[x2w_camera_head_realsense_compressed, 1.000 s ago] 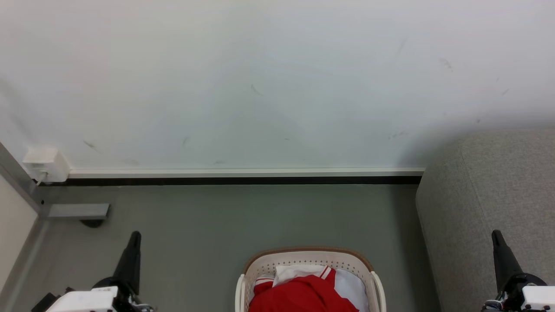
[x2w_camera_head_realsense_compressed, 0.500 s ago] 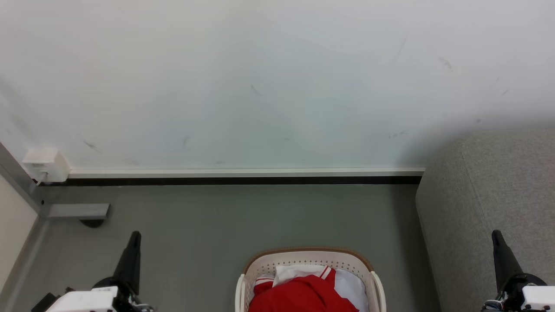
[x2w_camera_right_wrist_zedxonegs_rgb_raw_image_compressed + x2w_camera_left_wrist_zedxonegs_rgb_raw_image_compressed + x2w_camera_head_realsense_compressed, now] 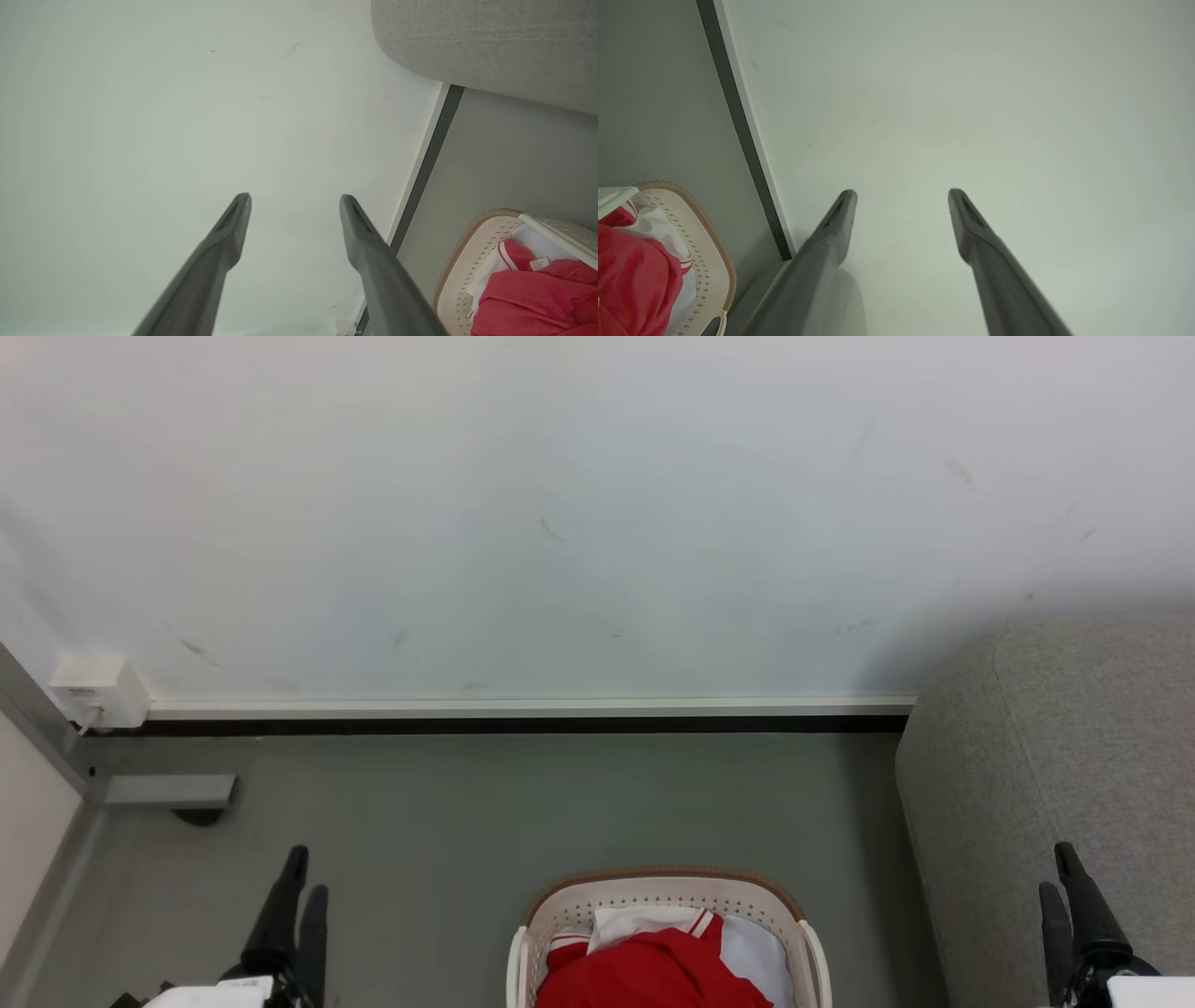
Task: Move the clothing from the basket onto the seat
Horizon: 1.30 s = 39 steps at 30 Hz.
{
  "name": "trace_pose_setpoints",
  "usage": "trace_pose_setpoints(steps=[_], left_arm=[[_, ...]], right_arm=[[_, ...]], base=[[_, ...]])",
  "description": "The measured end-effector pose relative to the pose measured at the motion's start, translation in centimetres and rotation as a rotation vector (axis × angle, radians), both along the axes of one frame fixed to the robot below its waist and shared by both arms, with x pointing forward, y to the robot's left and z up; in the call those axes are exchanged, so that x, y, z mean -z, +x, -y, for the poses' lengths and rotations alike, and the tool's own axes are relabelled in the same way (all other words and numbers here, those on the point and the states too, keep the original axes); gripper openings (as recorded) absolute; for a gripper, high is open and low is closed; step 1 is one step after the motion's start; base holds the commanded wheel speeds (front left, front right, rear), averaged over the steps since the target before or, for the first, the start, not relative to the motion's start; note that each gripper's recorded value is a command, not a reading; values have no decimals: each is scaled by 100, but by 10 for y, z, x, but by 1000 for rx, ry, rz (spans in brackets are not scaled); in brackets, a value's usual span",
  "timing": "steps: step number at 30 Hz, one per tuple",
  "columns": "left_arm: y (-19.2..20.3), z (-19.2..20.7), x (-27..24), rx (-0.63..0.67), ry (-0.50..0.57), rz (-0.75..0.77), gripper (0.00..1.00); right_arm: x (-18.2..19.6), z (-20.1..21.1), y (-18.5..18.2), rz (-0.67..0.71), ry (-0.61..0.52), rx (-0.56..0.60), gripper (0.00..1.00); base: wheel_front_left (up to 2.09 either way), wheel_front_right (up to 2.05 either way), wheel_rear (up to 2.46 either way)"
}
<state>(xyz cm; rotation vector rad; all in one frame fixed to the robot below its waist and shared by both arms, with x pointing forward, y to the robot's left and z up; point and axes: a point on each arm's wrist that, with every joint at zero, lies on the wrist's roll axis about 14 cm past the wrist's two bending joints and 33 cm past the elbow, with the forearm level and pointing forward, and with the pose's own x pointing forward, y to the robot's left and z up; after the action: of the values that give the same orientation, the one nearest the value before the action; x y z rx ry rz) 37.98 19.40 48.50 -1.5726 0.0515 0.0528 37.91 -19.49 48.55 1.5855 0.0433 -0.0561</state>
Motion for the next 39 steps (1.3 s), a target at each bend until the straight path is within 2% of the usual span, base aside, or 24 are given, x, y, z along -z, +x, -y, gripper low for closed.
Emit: trace_pose_setpoints(steps=[6, 13, 28, 39], left_arm=[[0, 1, 0, -7, 38, -3, 100], [0, 4, 0, -6, 131, -12, 100], [-1, 17, -5, 32, 461, -19, 100], [-4, 23, -7, 44, 691, -13, 100]], right_arm=[[0, 0, -1, -2, -71, 7, 100], [-5, 0, -1, 8, -230, 6, 100], [-21, -13, -2, 66, -660, -53, 100], [-22, -22, -5, 92, -868, -85, 100]], base=[[0, 0, 0], [0, 0, 0], [0, 0, 0], [0, 0, 0]])
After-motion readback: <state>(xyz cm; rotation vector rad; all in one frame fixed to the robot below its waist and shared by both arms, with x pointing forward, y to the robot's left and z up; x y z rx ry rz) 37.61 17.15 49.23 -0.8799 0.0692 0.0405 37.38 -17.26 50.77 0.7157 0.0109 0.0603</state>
